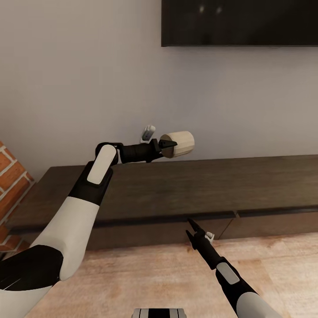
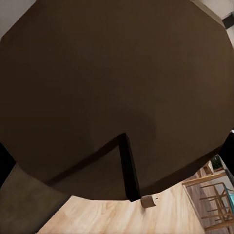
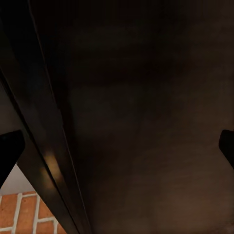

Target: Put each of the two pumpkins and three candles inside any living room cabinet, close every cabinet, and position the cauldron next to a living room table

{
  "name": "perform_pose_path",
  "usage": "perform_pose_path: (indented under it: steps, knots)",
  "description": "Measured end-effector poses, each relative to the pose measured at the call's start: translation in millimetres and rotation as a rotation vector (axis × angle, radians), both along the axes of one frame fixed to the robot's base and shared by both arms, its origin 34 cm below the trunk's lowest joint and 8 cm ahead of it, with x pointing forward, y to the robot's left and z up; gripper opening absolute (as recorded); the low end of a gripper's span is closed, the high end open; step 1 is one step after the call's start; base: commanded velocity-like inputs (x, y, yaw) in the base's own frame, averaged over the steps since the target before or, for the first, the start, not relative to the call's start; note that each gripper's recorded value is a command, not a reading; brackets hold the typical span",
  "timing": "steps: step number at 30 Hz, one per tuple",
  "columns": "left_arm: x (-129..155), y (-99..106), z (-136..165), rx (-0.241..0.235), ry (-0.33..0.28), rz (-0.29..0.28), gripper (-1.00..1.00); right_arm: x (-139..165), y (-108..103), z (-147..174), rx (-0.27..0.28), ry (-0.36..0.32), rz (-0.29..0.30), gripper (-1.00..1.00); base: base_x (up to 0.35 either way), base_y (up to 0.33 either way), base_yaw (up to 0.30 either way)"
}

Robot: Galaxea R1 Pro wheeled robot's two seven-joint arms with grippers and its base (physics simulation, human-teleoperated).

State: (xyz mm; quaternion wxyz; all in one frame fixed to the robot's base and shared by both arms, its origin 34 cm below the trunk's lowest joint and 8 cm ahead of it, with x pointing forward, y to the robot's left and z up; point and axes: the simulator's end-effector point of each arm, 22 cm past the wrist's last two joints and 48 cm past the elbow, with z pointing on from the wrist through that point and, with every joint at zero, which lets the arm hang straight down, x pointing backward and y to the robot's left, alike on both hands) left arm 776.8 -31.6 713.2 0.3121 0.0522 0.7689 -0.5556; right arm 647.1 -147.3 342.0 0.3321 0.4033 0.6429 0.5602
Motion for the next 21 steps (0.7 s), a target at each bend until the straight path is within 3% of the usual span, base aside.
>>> perform_pose_path:
  steps: [7, 8, 21]
  knots:
    - [0.1, 0.1, -0.3, 0.001, 0.0, 0.0, -1.0, -2.4, 0.7, -0.7, 0.007, 0.003, 0.002, 1.0, 0.06, 0.0, 0.0]
    - [0.2, 0.2, -0.5, 0.002, 0.0, 0.001, -1.0, -2.3, 0.6, -0.9, 0.006, 0.004, 0.001, -1.0, 0.007, 0.0, 0.0]
    - [0.4, 0.3, -0.7, 0.004, -0.001, 0.002, -1.0, -2.3, 0.6, -0.8, 0.008, 0.004, 0.001, -1.0, 0.001, 0.0, 0.0]
